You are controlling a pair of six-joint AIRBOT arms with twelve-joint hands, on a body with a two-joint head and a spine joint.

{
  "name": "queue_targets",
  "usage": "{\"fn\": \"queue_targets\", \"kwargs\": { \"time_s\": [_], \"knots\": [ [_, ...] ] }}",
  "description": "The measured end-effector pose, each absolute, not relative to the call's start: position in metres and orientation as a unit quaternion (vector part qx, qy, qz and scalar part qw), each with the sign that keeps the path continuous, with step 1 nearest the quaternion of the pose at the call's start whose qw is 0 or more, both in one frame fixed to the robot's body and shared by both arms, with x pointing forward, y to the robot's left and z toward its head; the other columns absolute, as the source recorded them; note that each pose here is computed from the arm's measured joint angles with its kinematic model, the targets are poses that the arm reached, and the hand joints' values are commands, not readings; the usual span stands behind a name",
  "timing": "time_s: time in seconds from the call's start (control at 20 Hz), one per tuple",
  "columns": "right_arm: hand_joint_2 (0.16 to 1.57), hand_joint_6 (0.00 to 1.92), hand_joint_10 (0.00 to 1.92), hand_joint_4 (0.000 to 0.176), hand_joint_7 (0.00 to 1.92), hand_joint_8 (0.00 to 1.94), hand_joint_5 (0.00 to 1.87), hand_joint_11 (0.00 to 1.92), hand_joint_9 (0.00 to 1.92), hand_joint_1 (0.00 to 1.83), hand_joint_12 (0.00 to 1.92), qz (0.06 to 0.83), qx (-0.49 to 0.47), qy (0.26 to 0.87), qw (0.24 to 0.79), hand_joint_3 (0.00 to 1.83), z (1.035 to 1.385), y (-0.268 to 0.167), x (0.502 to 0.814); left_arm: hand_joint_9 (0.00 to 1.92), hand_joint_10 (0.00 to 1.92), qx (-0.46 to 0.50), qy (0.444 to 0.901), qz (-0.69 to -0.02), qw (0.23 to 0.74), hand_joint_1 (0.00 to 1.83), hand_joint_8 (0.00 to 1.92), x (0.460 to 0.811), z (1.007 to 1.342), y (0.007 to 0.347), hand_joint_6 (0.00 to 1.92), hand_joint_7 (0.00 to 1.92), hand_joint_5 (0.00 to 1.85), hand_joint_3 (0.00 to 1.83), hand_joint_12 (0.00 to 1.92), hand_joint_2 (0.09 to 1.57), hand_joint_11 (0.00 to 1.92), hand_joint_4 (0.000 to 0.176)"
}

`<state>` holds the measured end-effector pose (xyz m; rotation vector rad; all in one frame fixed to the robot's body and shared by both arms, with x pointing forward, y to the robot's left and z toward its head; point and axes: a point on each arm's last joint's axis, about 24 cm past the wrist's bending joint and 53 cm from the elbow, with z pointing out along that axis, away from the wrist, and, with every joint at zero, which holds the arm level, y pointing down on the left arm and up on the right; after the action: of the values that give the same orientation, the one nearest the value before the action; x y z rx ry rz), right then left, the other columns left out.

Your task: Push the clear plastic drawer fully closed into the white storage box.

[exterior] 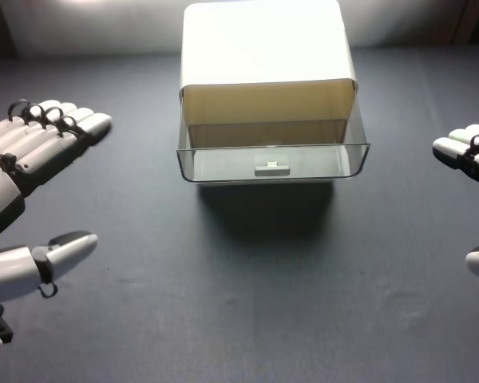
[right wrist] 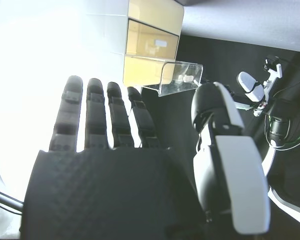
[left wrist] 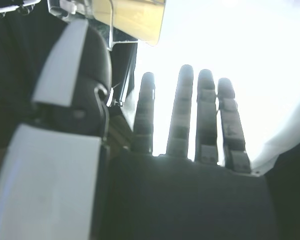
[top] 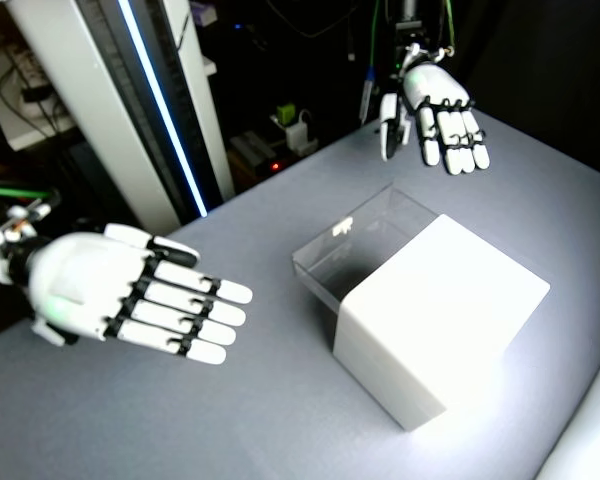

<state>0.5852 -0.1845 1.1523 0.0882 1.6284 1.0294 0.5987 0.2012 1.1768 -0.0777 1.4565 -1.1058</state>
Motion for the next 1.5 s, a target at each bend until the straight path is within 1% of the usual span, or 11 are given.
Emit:
{"fn": "queue_targets", "kwargs": {
  "time_s": [0.15,0.25,0.3,0.8,0.85,0.9,1.0,1.15,1.25,1.35,1.5],
  "knots": [
    [1.34,0.0,0.0,0.0,0.0,0.0,0.0,0.0,0.0,0.29,0.0,0.437,0.038,0.697,0.568,0.02,1.15,-0.185,0.584,0.0,0.0,-0.034,0.631,-0.479,0.61,0.32,0.0,0.599,1.177,0.201,0.0,0.0,0.0,0.02,0.0,1.28,0.0,0.038],
    [1.35,0.0,0.0,0.0,0.0,0.0,0.0,0.0,0.0,0.24,0.0,0.438,0.038,0.696,0.568,0.01,1.15,-0.184,0.584,0.0,0.0,-0.034,0.631,-0.479,0.609,0.36,0.0,0.599,1.176,0.201,0.0,0.0,0.0,0.01,0.0,1.28,0.0,0.022],
    [1.34,0.0,0.0,0.0,0.0,0.0,0.0,0.0,0.0,0.22,0.0,0.438,0.038,0.697,0.566,0.01,1.149,-0.184,0.583,0.0,0.0,-0.037,0.631,-0.48,0.608,0.33,0.0,0.599,1.175,0.2,0.0,0.0,0.0,0.01,0.0,1.28,0.0,0.039],
    [1.37,0.0,0.0,0.0,0.0,0.0,0.0,0.02,0.0,0.14,0.01,0.488,0.005,0.708,0.51,0.01,1.14,-0.152,0.557,0.0,0.0,-0.044,0.63,-0.478,0.611,0.41,0.0,0.6,1.175,0.204,0.0,0.0,0.0,0.01,0.0,1.31,0.0,0.033],
    [1.39,0.0,0.01,0.0,0.0,0.0,0.0,0.0,0.02,0.14,0.23,0.494,0.001,0.711,0.501,0.0,1.136,-0.146,0.553,0.0,0.0,-0.045,0.628,-0.478,0.612,0.43,0.0,0.6,1.176,0.205,0.0,0.0,0.0,0.01,0.0,1.32,0.0,0.034],
    [1.39,0.01,0.03,0.0,0.02,0.0,0.03,0.0,0.1,0.19,0.63,0.499,0.0,0.713,0.492,0.0,1.133,-0.142,0.551,0.0,0.0,-0.046,0.626,-0.479,0.614,0.42,0.0,0.6,1.177,0.205,0.0,0.0,0.0,0.02,0.0,1.33,0.0,0.042],
    [1.38,0.01,0.04,0.0,0.06,0.01,0.06,0.0,0.15,0.22,0.95,0.517,-0.007,0.711,0.477,0.0,1.13,-0.128,0.548,0.0,0.0,-0.053,0.623,-0.476,0.619,0.43,0.0,0.601,1.178,0.21,0.0,0.0,0.0,0.02,0.0,1.35,0.0,0.016],
    [1.37,0.01,0.04,0.0,0.11,0.01,0.11,0.0,0.21,0.33,1.01,0.54,-0.007,0.703,0.463,0.0,1.129,-0.112,0.55,0.0,0.0,-0.059,0.62,-0.474,0.623,0.46,0.0,0.602,1.179,0.215,0.0,0.0,0.0,0.02,0.0,1.39,0.0,0.023],
    [1.39,0.01,0.03,0.0,0.11,0.0,0.12,0.0,0.19,0.32,0.9,0.562,-0.009,0.693,0.451,0.0,1.13,-0.095,0.552,0.0,0.0,-0.059,0.62,-0.473,0.623,0.56,0.0,0.601,1.178,0.215,0.0,0.0,0.0,0.01,0.0,1.41,0.0,0.025],
    [1.37,0.01,0.04,0.0,0.15,0.01,0.15,0.0,0.22,0.4,1.06,0.591,-0.018,0.682,0.431,0.0,1.13,-0.07,0.55,0.0,0.0,-0.061,0.616,-0.475,0.625,0.56,0.0,0.6,1.18,0.216,0.0,0.0,0.0,0.01,0.0,1.42,0.0,0.025],
    [1.37,0.0,0.05,0.0,0.16,0.01,0.16,0.0,0.27,0.4,1.07,0.609,-0.037,0.674,0.417,0.0,1.132,-0.046,0.547,0.0,0.0,-0.068,0.616,-0.471,0.628,0.57,0.0,0.601,1.179,0.22,0.0,0.0,0.0,0.01,0.0,1.44,0.0,0.027]
  ]
}}
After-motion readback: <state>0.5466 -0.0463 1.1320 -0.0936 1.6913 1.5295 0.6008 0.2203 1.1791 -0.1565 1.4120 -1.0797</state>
